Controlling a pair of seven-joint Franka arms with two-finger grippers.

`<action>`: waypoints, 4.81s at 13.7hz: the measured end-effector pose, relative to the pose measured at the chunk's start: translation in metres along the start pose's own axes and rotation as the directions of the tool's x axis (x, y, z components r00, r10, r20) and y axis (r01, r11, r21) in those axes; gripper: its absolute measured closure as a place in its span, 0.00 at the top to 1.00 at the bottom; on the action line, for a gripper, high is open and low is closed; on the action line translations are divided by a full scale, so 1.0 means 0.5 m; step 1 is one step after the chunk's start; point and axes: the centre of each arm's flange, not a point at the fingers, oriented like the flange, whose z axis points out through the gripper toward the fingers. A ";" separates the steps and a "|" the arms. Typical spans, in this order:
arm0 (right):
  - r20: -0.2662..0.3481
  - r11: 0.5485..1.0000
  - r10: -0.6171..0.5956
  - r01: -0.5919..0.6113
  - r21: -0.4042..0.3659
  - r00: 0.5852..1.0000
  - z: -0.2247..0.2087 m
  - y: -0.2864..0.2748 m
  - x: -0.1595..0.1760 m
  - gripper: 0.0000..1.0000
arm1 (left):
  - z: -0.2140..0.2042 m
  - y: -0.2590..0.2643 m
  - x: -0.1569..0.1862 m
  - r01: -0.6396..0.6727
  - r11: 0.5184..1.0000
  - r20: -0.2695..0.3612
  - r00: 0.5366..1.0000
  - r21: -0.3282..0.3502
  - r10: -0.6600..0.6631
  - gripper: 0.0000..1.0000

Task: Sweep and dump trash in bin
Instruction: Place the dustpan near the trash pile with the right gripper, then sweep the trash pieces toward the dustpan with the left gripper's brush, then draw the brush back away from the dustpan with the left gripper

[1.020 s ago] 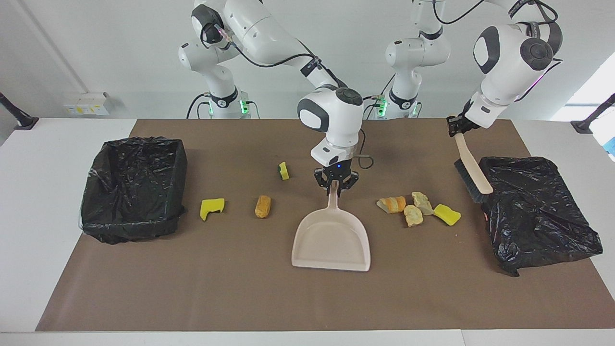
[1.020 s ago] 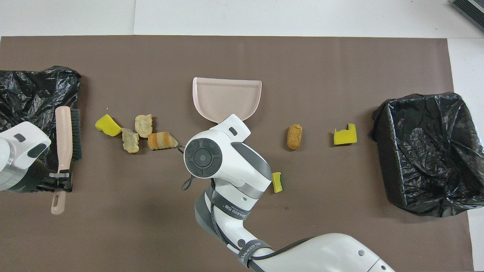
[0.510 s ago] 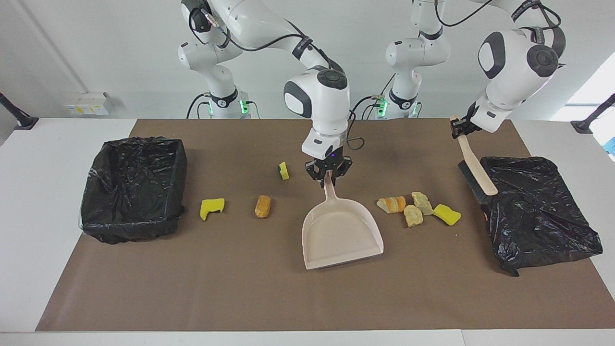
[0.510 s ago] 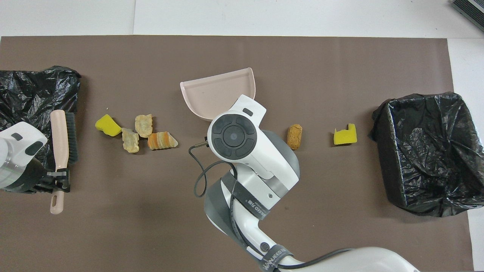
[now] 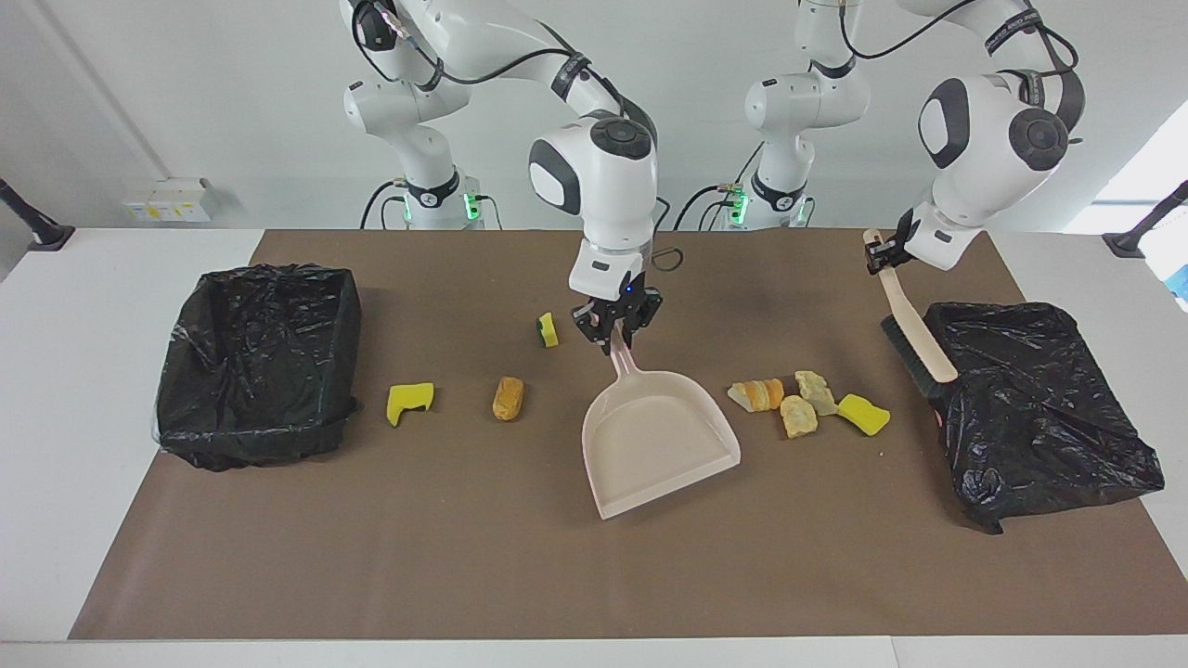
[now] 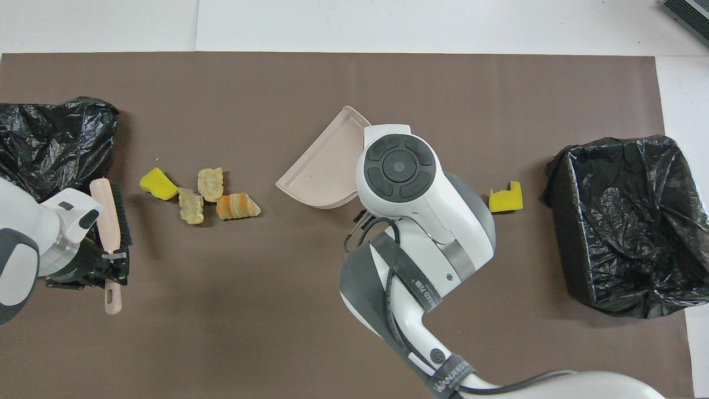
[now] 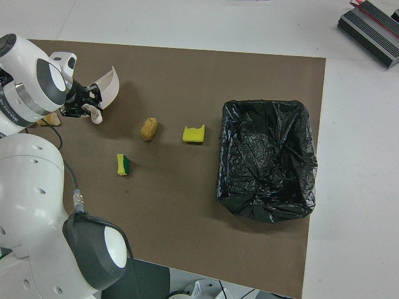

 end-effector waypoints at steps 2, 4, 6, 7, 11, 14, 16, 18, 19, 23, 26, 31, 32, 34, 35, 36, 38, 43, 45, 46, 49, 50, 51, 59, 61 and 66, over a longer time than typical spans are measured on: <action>0.033 0.986 -0.168 0.167 0.017 0.985 0.014 0.029 -0.022 0.32 | 0.010 0.005 0.003 0.011 1.000 -0.003 1.000 0.001 -0.011 0.26; 0.047 0.950 -0.311 0.310 0.037 0.949 0.038 0.073 -0.049 0.32 | 0.024 0.023 0.012 0.004 1.000 -0.011 1.000 0.002 -0.004 0.26; 0.046 0.889 -0.458 0.455 0.052 0.888 0.053 0.103 -0.068 0.32 | 0.035 0.047 0.020 -0.013 1.000 -0.026 1.000 0.003 0.013 0.26; 0.049 0.871 -0.490 0.488 0.060 0.870 0.060 0.108 -0.074 0.32 | 0.036 0.055 0.022 -0.024 1.000 -0.034 0.999 0.003 0.024 0.26; 0.040 0.843 -0.538 0.535 0.059 0.842 0.080 0.078 -0.065 0.32 | 0.034 0.077 0.024 -0.092 0.996 -0.072 0.993 0.003 0.092 0.26; 0.027 0.833 -0.552 0.551 0.047 0.833 0.100 0.057 -0.057 0.32 | 0.044 0.104 0.019 -0.123 0.992 -0.093 0.988 0.007 0.124 0.26; 0.025 0.829 -0.559 0.558 0.050 0.829 0.120 0.049 -0.052 0.32 | 0.054 0.132 0.007 -0.153 0.988 -0.092 0.984 0.018 0.154 0.26; 0.027 0.828 -0.560 0.558 0.056 0.828 0.130 0.048 -0.051 0.32 | 0.059 0.172 -0.010 -0.178 0.984 -0.093 0.979 0.025 0.179 0.26; 0.028 0.828 -0.559 0.557 0.057 0.828 0.132 0.049 -0.052 0.32 | 0.061 0.196 -0.021 -0.182 0.983 -0.092 0.979 0.019 0.183 0.26; 0.028 0.828 -0.560 0.558 0.057 0.828 0.132 0.050 -0.052 0.32 | 0.068 0.290 -0.073 -0.208 0.978 -0.079 0.975 -0.016 0.206 0.26; 0.028 0.828 -0.560 0.558 0.057 0.828 0.132 0.050 -0.052 0.32 | 0.073 0.347 -0.110 -0.213 0.976 -0.071 0.975 -0.037 0.210 0.26; 0.029 0.826 -0.562 0.560 0.058 0.827 0.134 0.047 -0.052 0.32 | 0.078 0.450 -0.187 -0.232 0.970 -0.078 0.971 -0.071 0.226 0.26; 0.029 0.826 -0.563 0.561 0.058 0.826 0.134 0.045 -0.051 0.32 | 0.080 0.471 -0.205 -0.244 0.967 -0.080 0.968 -0.076 0.238 0.26; 0.029 0.825 -0.564 0.562 0.058 0.825 0.134 0.045 -0.051 0.32 | 0.079 0.512 -0.242 -0.275 0.957 -0.085 0.960 -0.093 0.268 0.26; 0.029 0.825 -0.564 0.562 0.058 0.825 0.135 0.045 -0.051 0.32 | 0.075 0.529 -0.257 -0.287 0.953 -0.090 0.956 -0.099 0.279 0.26; 0.029 0.825 -0.564 0.562 0.058 0.825 0.135 0.045 -0.051 0.32 | 0.066 0.541 -0.267 -0.292 0.951 -0.096 0.954 -0.102 0.283 0.26; 0.029 0.825 -0.564 0.562 0.058 0.825 0.135 0.045 -0.051 0.32 | 0.035 0.539 -0.268 -0.274 0.956 -0.090 0.960 -0.108 0.265 0.26; 0.029 0.825 -0.564 0.562 0.058 0.825 0.135 0.045 -0.051 0.32 | -0.040 0.398 -0.162 -0.065 0.987 -0.034 0.998 -0.150 0.061 0.26; 0.029 0.825 -0.564 0.562 0.058 0.826 0.135 0.045 -0.051 0.32 | -0.012 0.361 -0.136 -0.018 0.990 0.002 1.000 -0.142 0.019 0.26; 0.029 0.825 -0.564 0.562 0.058 0.826 0.135 0.045 -0.051 0.32 | 0.014 0.358 -0.133 -0.011 0.991 0.019 1.000 -0.131 0.014 0.26; 0.013 0.807 -0.589 0.589 0.041 0.808 0.138 0.045 -0.048 0.32 | 0.081 0.377 -0.145 -0.026 0.994 0.030 0.999 -0.106 0.029 0.26; 0.008 0.797 -0.603 0.602 0.036 0.798 0.141 0.044 -0.047 0.32 | 0.098 0.394 -0.153 -0.042 0.993 0.013 0.999 -0.106 0.043 0.26; 0.007 0.794 -0.608 0.607 0.036 0.794 0.143 0.044 -0.048 0.32 | 0.116 0.414 -0.162 -0.060 0.992 -0.014 0.998 -0.110 0.059 0.26; 0.010 0.791 -0.611 0.610 0.040 0.792 0.148 0.039 -0.049 0.32 | 0.153 0.544 -0.242 -0.198 0.972 -0.110 0.977 -0.126 0.185 0.26; 0.010 0.791 -0.611 0.610 0.040 0.792 0.148 0.039 -0.049 0.32 | 0.143 0.575 -0.256 -0.227 0.965 -0.125 0.970 -0.135 0.210 0.26; 0.010 0.791 -0.611 0.610 0.040 0.792 0.148 0.039 -0.049 0.32 | 0.128 0.586 -0.246 -0.263 0.952 -0.133 0.961 -0.154 0.244 0.26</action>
